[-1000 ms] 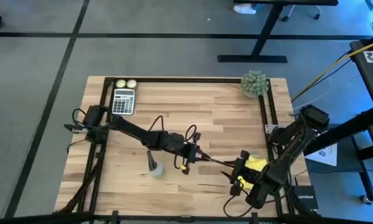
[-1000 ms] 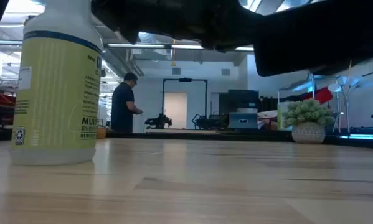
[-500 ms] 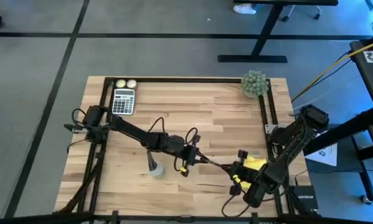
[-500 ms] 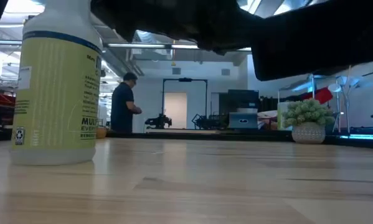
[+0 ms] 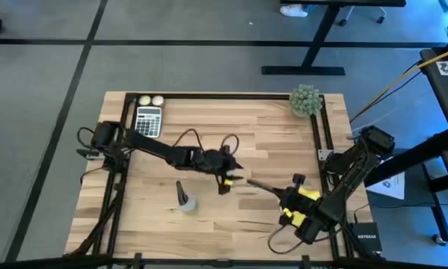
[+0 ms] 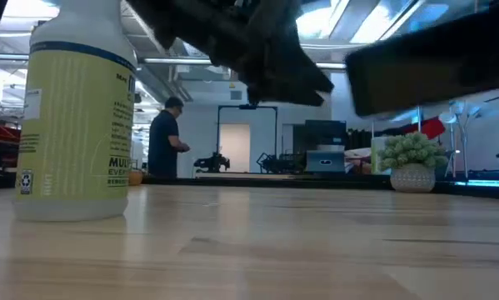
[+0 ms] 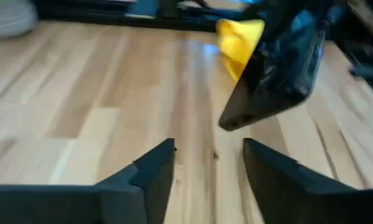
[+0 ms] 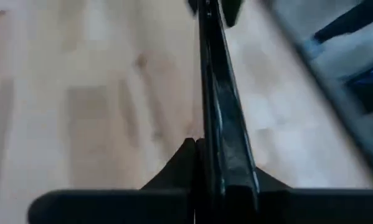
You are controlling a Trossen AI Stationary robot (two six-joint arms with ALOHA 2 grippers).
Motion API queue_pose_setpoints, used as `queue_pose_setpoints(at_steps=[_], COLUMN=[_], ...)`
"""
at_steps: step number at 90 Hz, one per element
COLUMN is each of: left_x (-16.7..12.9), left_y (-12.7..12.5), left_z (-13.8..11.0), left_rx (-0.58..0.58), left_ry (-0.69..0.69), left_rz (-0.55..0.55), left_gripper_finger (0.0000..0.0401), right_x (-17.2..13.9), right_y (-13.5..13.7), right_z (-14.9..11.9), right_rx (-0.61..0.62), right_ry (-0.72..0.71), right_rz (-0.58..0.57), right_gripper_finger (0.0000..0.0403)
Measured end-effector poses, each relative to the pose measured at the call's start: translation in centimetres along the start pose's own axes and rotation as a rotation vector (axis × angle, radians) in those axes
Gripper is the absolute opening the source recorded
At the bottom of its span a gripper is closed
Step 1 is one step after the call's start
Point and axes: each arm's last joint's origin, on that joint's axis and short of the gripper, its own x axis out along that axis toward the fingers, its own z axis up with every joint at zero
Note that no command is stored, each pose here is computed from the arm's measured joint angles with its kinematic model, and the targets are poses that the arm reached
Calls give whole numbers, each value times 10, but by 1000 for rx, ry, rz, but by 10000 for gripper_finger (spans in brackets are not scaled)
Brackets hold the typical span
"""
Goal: Apply microfiber cloth
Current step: Spray the back of the black cellphone with the bottle cleaner
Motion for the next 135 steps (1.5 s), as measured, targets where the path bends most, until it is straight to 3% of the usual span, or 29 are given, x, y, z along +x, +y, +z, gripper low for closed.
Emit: queue_pose_setpoints(at_steps=[20,35,52,74,102,109,121,135], left_x=[-9,-11,-14,-15,-17,-17,-18,-21], left_y=[11,17,33,57,69,66,63,64], left_z=[16,31,45,50,54,53,55,61], left_rx=[-249,-376,-517,-702,-784,-764,-790,-771], left_ry=[-65,-197,-362,-428,-502,-507,-543,-606], left_rz=[-12,-49,7,67,128,157,161,131], left_gripper_finger=[178,178,177,172,165,138,57,37], right_x=[33,63,85,94,98,98,98,95], right_y=[-26,-46,-65,-70,-61,-61,-61,-59], right_z=[14,26,33,40,52,53,52,52], right_rx=[-120,-234,-352,-487,-605,-612,-635,-656], right_ry=[-30,18,74,83,67,68,74,62], right_rz=[-244,-394,-516,-593,-632,-634,-636,-647], right_gripper_finger=[3,3,3,3,4,16,55,99])
